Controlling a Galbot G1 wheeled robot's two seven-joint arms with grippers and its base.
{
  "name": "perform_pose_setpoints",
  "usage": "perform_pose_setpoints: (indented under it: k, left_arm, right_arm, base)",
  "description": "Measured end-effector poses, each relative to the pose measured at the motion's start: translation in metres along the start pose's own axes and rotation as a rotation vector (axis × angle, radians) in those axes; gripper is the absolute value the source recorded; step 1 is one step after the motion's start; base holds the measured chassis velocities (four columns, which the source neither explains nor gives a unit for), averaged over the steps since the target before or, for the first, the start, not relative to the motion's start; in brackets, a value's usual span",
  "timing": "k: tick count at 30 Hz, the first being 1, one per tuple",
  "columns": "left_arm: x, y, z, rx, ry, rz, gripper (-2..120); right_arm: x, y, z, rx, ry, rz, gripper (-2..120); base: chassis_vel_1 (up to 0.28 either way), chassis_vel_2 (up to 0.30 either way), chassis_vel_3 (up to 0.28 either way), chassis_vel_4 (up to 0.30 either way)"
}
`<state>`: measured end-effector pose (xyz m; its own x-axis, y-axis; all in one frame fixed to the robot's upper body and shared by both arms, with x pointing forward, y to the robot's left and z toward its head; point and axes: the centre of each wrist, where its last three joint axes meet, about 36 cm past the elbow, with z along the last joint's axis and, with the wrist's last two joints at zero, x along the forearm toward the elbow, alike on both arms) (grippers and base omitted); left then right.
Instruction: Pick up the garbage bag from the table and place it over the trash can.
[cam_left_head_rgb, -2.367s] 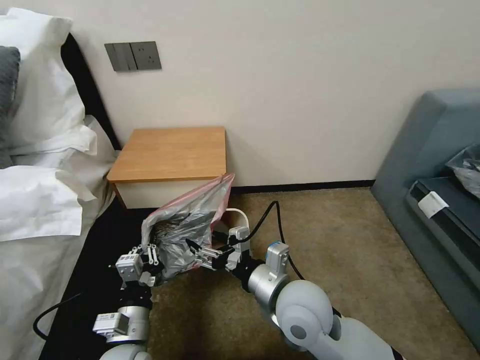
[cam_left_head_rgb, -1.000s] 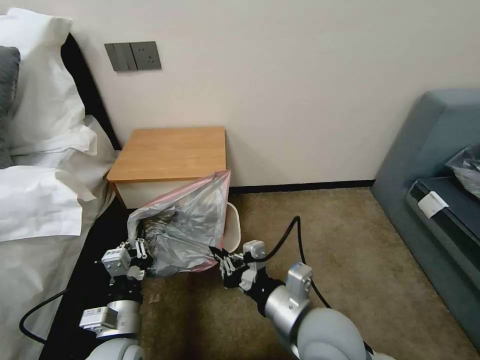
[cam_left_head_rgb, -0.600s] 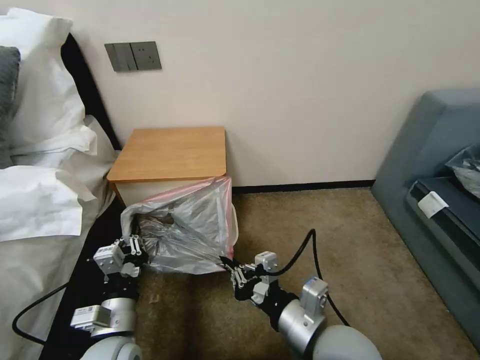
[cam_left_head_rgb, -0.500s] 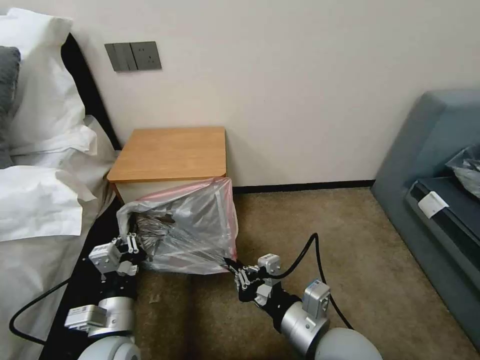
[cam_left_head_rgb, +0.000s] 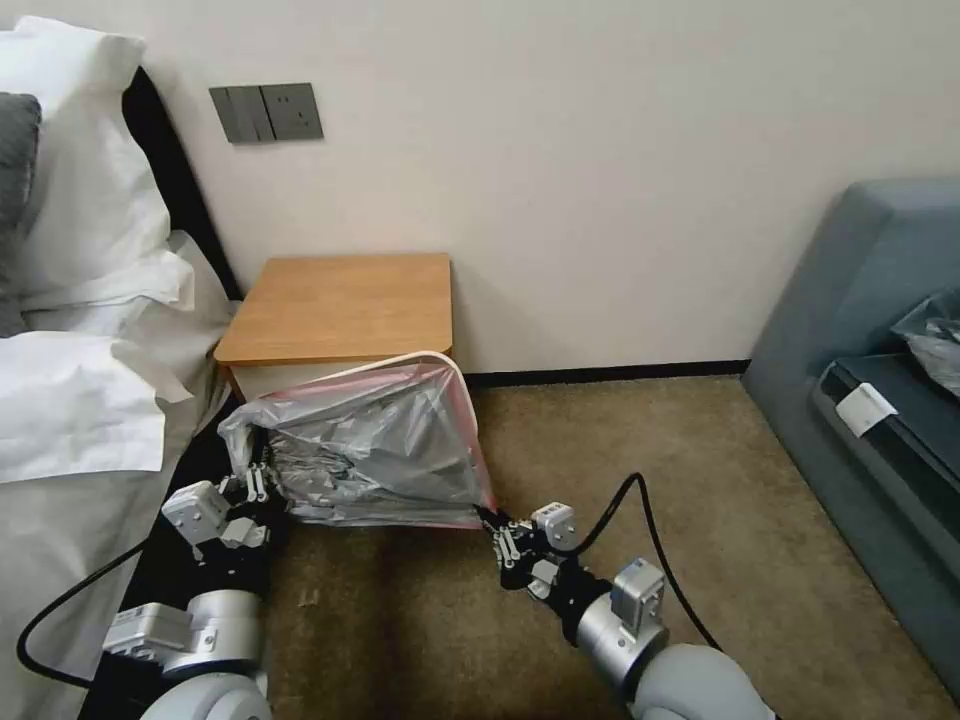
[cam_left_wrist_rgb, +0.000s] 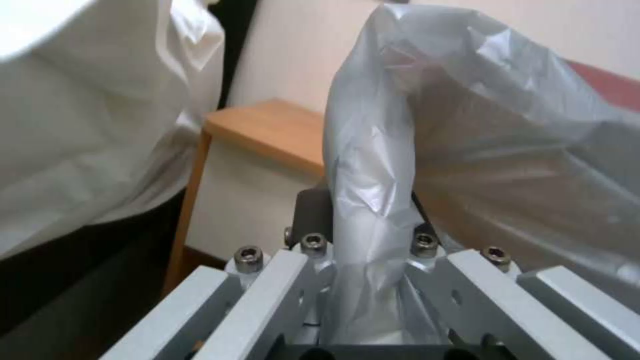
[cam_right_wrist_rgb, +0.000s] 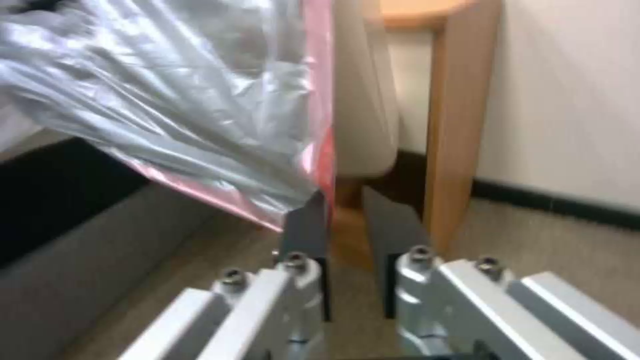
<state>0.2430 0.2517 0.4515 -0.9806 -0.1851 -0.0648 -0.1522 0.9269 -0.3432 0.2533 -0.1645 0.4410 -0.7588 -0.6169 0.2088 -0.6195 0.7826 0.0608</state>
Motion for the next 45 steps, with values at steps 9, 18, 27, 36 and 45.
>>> perform_pose_setpoints:
  k: [9,18,27,36,45]
  left_arm:
    - [-0.005,0.008,0.008,-0.034,0.033,-0.005,7]
    - [0.0,0.006,0.014,-0.106,0.013,0.044,7]
    - [0.004,0.001,0.018,-0.114,0.012,0.053,7]
    - [0.008,-0.004,0.022,-0.118,0.013,0.054,7]
    - [0.008,-0.005,0.024,-0.12,0.015,0.053,7]
  right_arm:
    - [0.028,-0.01,-0.033,0.109,-0.136,-0.017,52]
    - [-0.004,-0.034,-0.052,0.095,-0.225,0.0,84]
    - [-0.029,-0.036,-0.051,-0.067,-0.164,-0.044,100]
    - [-0.048,-0.042,-0.044,-0.051,-0.135,-0.048,86]
    - [-0.052,-0.041,-0.043,-0.046,-0.132,-0.054,55]
  base:
    - [0.0,0.0,0.0,0.0]
    - [0.0,0.0,0.0,0.0]
    - [0.0,0.0,0.0,0.0]
    - [0.0,0.0,0.0,0.0]
    - [0.0,0.0,0.0,0.0]
